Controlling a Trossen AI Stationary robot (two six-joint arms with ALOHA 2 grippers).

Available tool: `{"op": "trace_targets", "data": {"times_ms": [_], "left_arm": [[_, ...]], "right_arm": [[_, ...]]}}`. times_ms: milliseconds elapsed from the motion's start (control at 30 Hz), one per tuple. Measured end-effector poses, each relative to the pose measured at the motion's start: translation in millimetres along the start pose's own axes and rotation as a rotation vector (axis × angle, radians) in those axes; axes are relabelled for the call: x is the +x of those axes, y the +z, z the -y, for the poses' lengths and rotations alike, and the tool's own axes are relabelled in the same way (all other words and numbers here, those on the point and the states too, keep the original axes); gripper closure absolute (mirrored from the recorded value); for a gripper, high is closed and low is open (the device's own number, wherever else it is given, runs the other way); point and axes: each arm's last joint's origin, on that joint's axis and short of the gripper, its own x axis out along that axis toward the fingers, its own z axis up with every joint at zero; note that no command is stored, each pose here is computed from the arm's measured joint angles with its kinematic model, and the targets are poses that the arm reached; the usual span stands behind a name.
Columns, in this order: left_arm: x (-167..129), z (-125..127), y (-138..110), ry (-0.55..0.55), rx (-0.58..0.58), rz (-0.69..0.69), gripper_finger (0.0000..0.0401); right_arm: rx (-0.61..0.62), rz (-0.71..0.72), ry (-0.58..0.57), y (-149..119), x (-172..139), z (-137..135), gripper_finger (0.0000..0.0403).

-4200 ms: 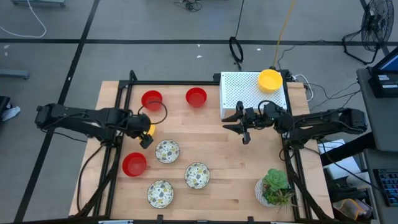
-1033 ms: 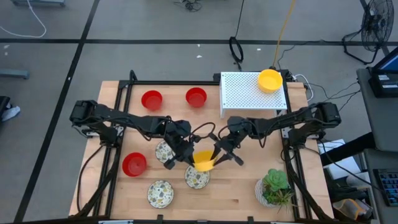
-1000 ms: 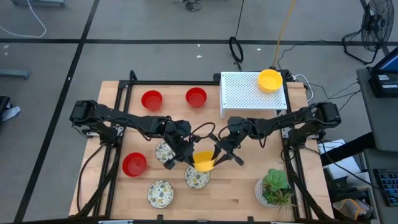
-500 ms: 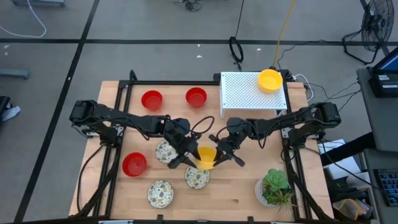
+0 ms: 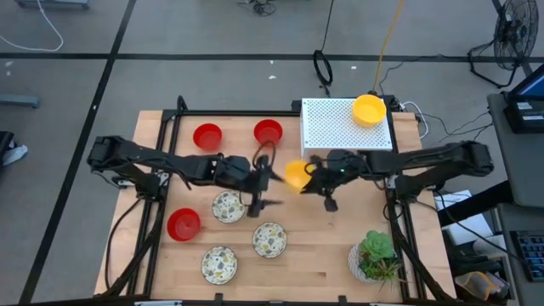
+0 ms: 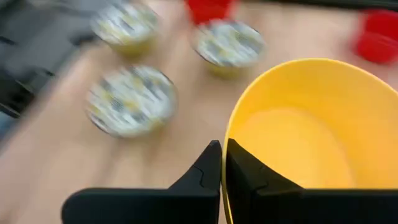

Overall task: Pick & Place Mini bowls
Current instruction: Stack the yellow bowl on top of the yellow bowl on the shelf

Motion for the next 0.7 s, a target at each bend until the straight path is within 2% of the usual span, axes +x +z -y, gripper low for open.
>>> {"op": "trace_targets", "data": {"times_ms": [133, 267, 467, 700], "left_arm": [[-7, -7, 5, 0.212, -0.026, 0.011, 0.0074], [-7, -10, 4, 0.330, -0.046, -0.006, 0.0078], [-7, -11, 4, 0.358, -0.088, 0.000, 0.0094], [-7, -12, 4, 0.362, -0.106, 0.006, 0.0110]], "right_arm": [[-0.015, -0.034, -0.266, 0, -26, 0, 0.0402], [-0.012, -0.021, -0.502, 2, -48, 3, 0.0402], [0.027, 0.024, -0.779, 10, -72, 11, 0.0403], [0.174, -0.012, -1.167, 10, -95, 40, 0.0403]]}}
